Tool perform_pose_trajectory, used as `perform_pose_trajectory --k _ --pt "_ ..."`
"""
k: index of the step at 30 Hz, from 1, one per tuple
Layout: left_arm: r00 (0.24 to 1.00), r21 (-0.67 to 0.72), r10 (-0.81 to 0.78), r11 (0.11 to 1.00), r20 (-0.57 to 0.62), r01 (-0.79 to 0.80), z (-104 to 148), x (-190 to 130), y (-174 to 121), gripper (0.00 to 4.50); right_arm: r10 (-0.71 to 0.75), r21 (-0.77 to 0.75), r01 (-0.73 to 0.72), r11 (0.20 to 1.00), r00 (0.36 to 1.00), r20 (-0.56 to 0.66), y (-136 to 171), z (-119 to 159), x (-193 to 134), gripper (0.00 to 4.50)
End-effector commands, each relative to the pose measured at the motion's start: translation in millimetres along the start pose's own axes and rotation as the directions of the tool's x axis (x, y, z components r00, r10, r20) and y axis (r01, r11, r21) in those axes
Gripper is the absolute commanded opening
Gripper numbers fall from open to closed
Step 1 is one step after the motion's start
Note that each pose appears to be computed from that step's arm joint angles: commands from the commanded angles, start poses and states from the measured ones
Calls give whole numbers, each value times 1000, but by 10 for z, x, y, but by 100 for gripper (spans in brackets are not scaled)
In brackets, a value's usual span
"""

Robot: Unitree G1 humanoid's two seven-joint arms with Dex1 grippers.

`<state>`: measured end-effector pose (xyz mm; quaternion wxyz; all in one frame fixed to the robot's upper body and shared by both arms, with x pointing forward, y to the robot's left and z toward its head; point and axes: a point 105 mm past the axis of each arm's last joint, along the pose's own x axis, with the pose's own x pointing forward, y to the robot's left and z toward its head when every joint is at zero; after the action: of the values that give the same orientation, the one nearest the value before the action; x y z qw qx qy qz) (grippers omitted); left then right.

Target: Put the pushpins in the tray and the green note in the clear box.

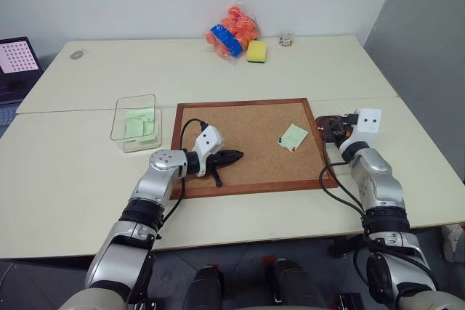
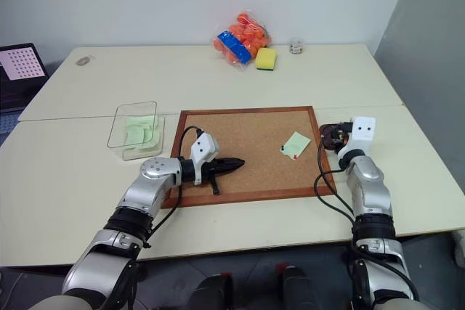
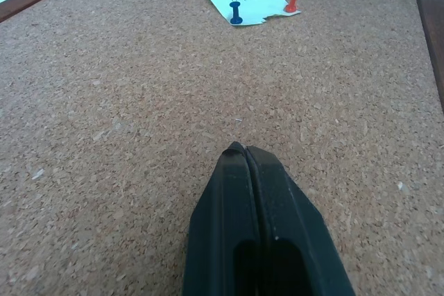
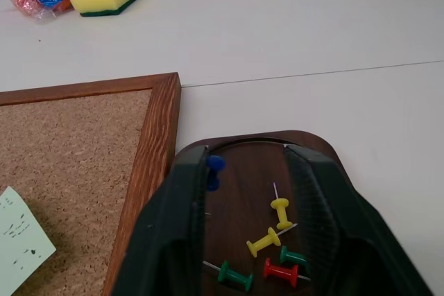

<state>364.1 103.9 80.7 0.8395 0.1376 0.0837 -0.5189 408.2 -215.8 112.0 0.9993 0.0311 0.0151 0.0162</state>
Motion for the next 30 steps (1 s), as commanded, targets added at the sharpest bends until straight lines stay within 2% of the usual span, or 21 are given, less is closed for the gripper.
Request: perform_pose_trajectory --k 1,4,8,16,23,30 --pt "998 -8 24 1000 -58 -25 -135 -27 18 0 -14 -2 15 1000 998 57 -65 188 20 289" --pt "998 -8 23 1000 -56 -23 -129 -21 18 0 -18 -9 18 1000 998 64 -75 211 22 367" --pt "998 -7 22 1000 -53 -22 -119 -10 22 0 -33 -38 36 999 998 61 -108 211 15 446" --pt "999 -6 19 1000 -51 -19 -106 -4 26 0 -69 -148 72 986 997 22 -163 133 21 446" --pt "998 -6 22 1000 -55 -23 -117 -23 28 0 -71 -141 65 988 997 -37 -172 14 32 446" --pt "998 -5 32 999 -55 -32 -116 -35 40 0 -75 -143 69 987 997 -34 -187 33 50 446"
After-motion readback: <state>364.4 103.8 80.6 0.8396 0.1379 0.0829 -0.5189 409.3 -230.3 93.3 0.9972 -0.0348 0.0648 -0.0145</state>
